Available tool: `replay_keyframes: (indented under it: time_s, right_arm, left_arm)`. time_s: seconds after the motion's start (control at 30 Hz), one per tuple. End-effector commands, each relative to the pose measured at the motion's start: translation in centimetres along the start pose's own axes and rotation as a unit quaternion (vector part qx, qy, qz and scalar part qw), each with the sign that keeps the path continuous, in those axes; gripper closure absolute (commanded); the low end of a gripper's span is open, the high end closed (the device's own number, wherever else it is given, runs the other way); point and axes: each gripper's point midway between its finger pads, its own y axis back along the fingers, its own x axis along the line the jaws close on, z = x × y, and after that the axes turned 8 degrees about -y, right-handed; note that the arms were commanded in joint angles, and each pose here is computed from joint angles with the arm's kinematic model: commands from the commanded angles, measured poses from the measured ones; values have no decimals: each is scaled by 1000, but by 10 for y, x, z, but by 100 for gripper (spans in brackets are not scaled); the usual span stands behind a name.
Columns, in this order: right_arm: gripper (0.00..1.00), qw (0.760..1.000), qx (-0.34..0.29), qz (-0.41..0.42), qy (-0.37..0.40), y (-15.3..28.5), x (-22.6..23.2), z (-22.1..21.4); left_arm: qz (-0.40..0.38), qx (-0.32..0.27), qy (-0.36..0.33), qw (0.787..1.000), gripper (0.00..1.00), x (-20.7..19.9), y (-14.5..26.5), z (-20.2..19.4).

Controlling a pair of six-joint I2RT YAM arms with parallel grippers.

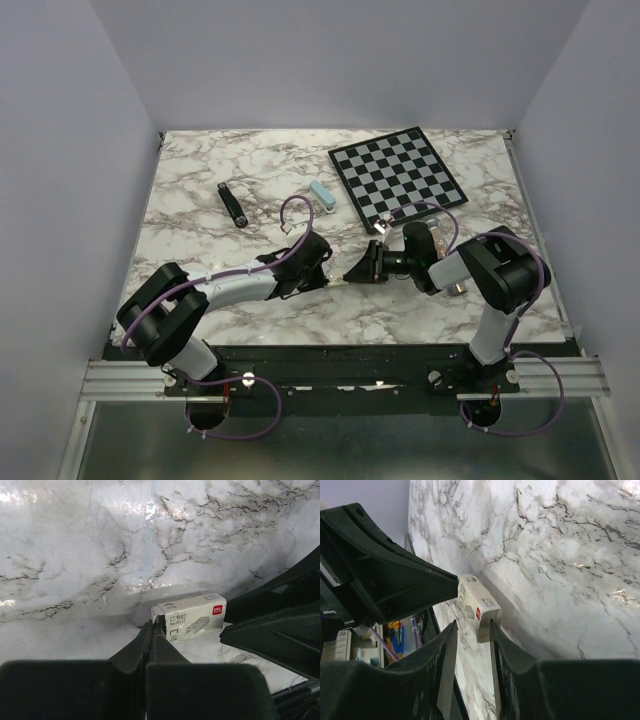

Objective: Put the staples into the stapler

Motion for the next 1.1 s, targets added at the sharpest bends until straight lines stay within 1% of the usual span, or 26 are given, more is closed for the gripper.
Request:
replay_keyframes:
  time_s: [0.0,0.03,0.1,0.13,0.2,0.3,0.33,0.43,0.7,0.9,1.07]
  right_arm:
    - [62,1000,12,24,13,-6,8,-2]
    - [65,999,14,26,13,-6,9,-3]
    - [66,999,17,31,13,-7,10,-4]
    - [69,999,17,32,9,-8,10,-4]
    - [70,999,18,37,11,-8,12,-4]
    - [76,999,19,37,9,-9,11,-4]
    - [84,999,20,37,9,-10,11,-4]
    - [99,999,21,26,8,-9,7,-5]
    - [99,1000,5,-11,15,-4,-1,-1]
    - [99,1000,-4,-16,13,2,-3,3]
    - [99,1000,-4,-9,21,2,0,3]
  left_arm:
    - [-18,2,9,1000,100,-9,-1,2]
    - [-18,2,10,1000,100,-9,-2,2]
    - [-24,4,9,1000,100,-12,-2,1]
    - [-26,5,8,1000,100,-14,-3,1]
    - [-30,6,7,999,100,-16,-3,0]
    - [-37,5,4,999,100,-22,-2,1]
    - [-34,5,3,999,100,-21,-3,1]
    - [-31,4,3,1000,100,-20,-2,2]
    - [-3,-7,7,1000,100,3,7,3]
    - [13,-16,7,1000,100,20,12,6]
    - [16,-16,4,1000,100,23,12,5]
